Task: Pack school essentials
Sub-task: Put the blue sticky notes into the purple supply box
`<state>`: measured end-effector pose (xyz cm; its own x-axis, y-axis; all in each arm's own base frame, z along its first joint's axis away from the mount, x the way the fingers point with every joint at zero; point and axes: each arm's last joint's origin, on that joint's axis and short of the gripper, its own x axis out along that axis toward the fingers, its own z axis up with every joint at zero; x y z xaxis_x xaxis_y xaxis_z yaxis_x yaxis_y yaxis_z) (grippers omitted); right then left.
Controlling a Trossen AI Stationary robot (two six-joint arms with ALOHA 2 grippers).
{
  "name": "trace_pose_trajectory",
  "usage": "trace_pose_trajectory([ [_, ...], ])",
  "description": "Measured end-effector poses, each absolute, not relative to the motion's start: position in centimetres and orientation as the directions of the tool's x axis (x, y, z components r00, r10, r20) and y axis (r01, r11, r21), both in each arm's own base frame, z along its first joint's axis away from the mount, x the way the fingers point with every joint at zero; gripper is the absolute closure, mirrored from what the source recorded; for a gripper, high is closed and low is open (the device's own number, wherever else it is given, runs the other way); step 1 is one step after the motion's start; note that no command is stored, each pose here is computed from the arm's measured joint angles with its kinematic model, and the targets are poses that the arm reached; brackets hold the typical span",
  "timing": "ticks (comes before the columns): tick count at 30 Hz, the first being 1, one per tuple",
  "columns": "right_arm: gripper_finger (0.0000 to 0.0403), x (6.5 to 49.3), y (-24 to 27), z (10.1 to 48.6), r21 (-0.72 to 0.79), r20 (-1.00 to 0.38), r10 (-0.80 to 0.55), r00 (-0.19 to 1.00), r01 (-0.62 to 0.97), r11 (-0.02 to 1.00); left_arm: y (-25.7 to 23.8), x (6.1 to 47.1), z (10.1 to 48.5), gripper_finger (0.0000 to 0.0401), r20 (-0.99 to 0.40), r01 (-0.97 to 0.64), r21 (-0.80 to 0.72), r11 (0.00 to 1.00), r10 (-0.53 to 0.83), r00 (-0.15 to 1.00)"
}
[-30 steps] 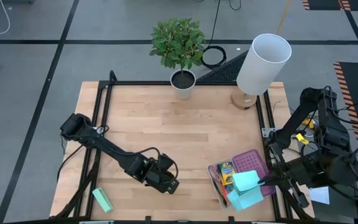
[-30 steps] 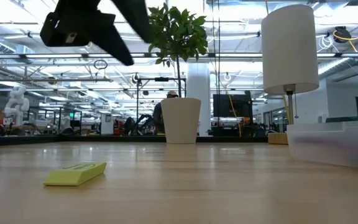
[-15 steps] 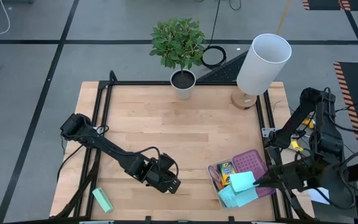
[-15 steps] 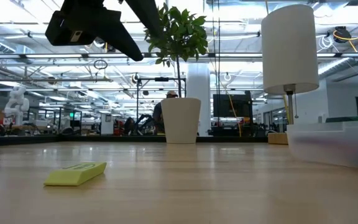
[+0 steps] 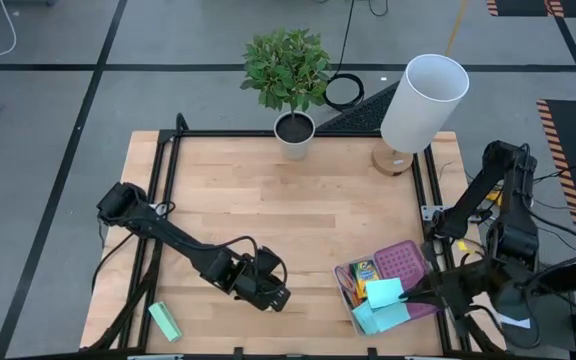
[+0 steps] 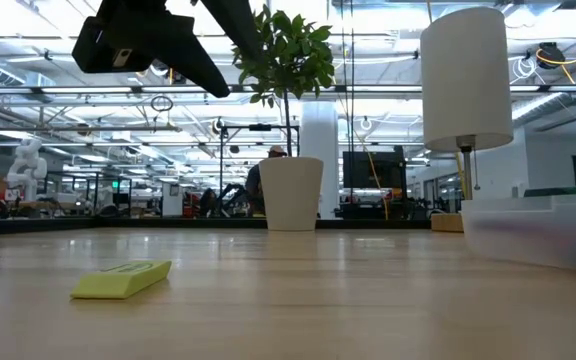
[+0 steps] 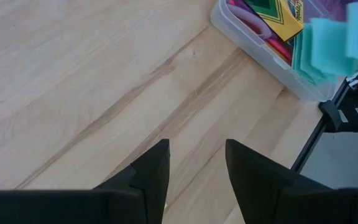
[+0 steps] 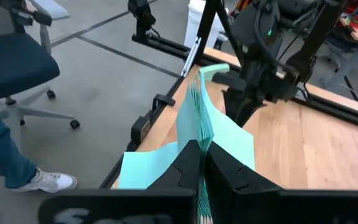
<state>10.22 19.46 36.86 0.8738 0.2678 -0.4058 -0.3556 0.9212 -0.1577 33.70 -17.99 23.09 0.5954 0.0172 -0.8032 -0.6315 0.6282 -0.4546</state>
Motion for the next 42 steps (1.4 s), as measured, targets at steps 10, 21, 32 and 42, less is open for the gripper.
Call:
trace_pose_trajectory([
  [10, 0.0400, 10.5, 20.2, 32.0, -0.172, -0.435, 0.264, 0.861, -0.367, 0.914, -18.4, 33.5, 23.1, 0.0242, -0.803, -0.624, -0.455, 0.636, 0.011, 0.596],
  [21, 0.0394, 10.4, 20.3, 25.3, -0.144, -0.471, 0.311, 0.825, -0.420, 0.896, -18.5, 33.5, 23.1, 0.0242, -0.808, -0.623, -0.460, 0.632, -0.007, 0.589],
  [32, 0.0385, 9.9, 19.7, 21.4, -0.108, -0.506, 0.370, 0.779, -0.484, 0.869, -18.5, 33.5, 23.1, 0.0242, -0.810, -0.635, -0.469, 0.614, -0.011, 0.587],
  [42, 0.0370, 9.7, 19.3, 19.9, -0.037, -0.527, 0.401, 0.749, -0.492, 0.870, -17.6, 33.9, 23.1, 0.0242, -0.810, -0.651, -0.468, 0.597, 0.004, 0.586],
])
